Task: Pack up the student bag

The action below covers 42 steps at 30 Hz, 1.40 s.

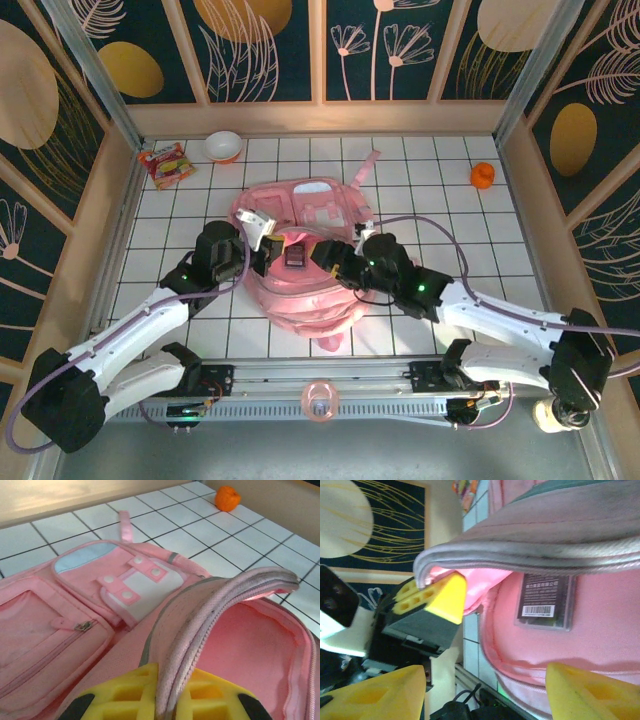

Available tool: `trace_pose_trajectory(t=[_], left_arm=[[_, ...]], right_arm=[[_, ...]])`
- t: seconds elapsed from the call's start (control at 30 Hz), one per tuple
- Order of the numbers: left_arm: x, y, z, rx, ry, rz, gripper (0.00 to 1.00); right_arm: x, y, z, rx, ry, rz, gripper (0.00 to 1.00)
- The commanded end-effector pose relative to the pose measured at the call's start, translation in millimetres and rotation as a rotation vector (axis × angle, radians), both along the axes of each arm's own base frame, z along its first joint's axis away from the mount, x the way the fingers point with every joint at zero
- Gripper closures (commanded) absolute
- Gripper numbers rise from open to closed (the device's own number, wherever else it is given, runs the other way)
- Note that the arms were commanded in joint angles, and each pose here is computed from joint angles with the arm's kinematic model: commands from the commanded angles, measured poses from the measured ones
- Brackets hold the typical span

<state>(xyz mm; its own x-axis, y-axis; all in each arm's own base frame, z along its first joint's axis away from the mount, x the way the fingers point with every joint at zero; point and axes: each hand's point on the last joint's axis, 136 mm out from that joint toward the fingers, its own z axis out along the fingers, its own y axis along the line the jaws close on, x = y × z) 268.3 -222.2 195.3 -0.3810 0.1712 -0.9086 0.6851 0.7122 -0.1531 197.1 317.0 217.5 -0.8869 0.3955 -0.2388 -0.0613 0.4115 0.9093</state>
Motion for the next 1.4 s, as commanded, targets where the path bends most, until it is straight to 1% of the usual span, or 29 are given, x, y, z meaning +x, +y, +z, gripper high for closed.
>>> trace_pose_trajectory(t=[0.0, 0.17, 0.27, 0.33, 0.4, 0.47, 0.5, 0.57, 0.6, 0.67, 0.73, 0.77, 0.8, 0.9, 0.93, 1.03, 1.1, 1.2, 1.27, 1.3, 1.37], left_arm=[[-17, -17, 36, -0.04, -0.19, -0.179, 0.89], [-35, -16, 25, 0.068, -0.295, -0.293, 0.86], [-39, -16, 17, 0.116, -0.317, -0.337, 0.8], [-41, -18, 14, 0.128, -0.293, -0.358, 0.7], [-40, -19, 13, 0.119, -0.239, -0.35, 0.6], [-43, -20, 11, 0.114, -0.171, -0.363, 0.46], [-44, -19, 8, 0.126, -0.14, -0.364, 0.42], [-34, -9, -1, 0.159, -0.065, -0.299, 0.37], [-31, -4, -3, 0.16, -0.032, -0.282, 0.36], [-29, 8, -5, 0.134, 0.035, -0.28, 0.28], [-26, 13, 2, 0.11, 0.035, -0.261, 0.23], [-24, 17, 5, 0.11, 0.035, -0.243, 0.16], [-22, 22, 5, 0.128, 0.042, -0.226, 0.14], [-22, 36, -2, 0.231, 0.057, -0.198, 0.11], [-23, 39, -4, 0.254, 0.057, -0.2, 0.11], [-30, 40, -14, 0.297, 0.053, -0.247, 0.12], [-34, 42, -23, 0.334, 0.031, -0.277, 0.14], [-38, 51, -46, 0.432, 0.011, -0.308, 0.17], [-47, 53, -58, 0.488, -0.017, -0.379, 0.23], [-50, 53, -62, 0.504, -0.028, -0.407, 0.25], [-46, 54, -64, 0.519, -0.044, -0.403, 0.26]], right_arm=[[4, 4, 21, 0.117, -0.074, -0.016, 0.36], [16, 7, 24, 0.162, -0.041, -0.077, 0.34], [21, 11, 16, 0.152, -0.015, -0.087, 0.34], [26, 11, 6, 0.134, 0.016, -0.096, 0.34], [30, 11, -6, 0.123, 0.048, -0.101, 0.35], [33, 9, -18, 0.099, 0.07, -0.104, 0.37], [34, 8, -24, 0.086, 0.082, -0.107, 0.38], [34, 7, -33, 0.066, 0.095, -0.104, 0.42], [34, 6, -36, 0.056, 0.101, -0.104, 0.45], [34, 2, -46, 0.018, 0.116, -0.108, 0.53], [36, -4, -55, -0.015, 0.131, -0.116, 0.6], [37, -7, -59, -0.03, 0.136, -0.12, 0.63], [39, -10, -61, -0.044, 0.137, -0.124, 0.66], [41, -18, -63, -0.081, 0.129, -0.116, 0.75], [42, -21, -64, -0.092, 0.125, -0.113, 0.79], [44, -30, -67, -0.121, 0.125, -0.098, 0.83], [45, -34, -67, -0.137, 0.12, -0.089, 0.86], [47, -38, -65, -0.139, 0.113, -0.075, 0.88], [47, -40, -61, -0.133, 0.106, -0.068, 0.9], [47, -40, -58, -0.129, 0.101, -0.065, 0.9], [46, -38, -48, -0.103, 0.079, -0.046, 0.91]])
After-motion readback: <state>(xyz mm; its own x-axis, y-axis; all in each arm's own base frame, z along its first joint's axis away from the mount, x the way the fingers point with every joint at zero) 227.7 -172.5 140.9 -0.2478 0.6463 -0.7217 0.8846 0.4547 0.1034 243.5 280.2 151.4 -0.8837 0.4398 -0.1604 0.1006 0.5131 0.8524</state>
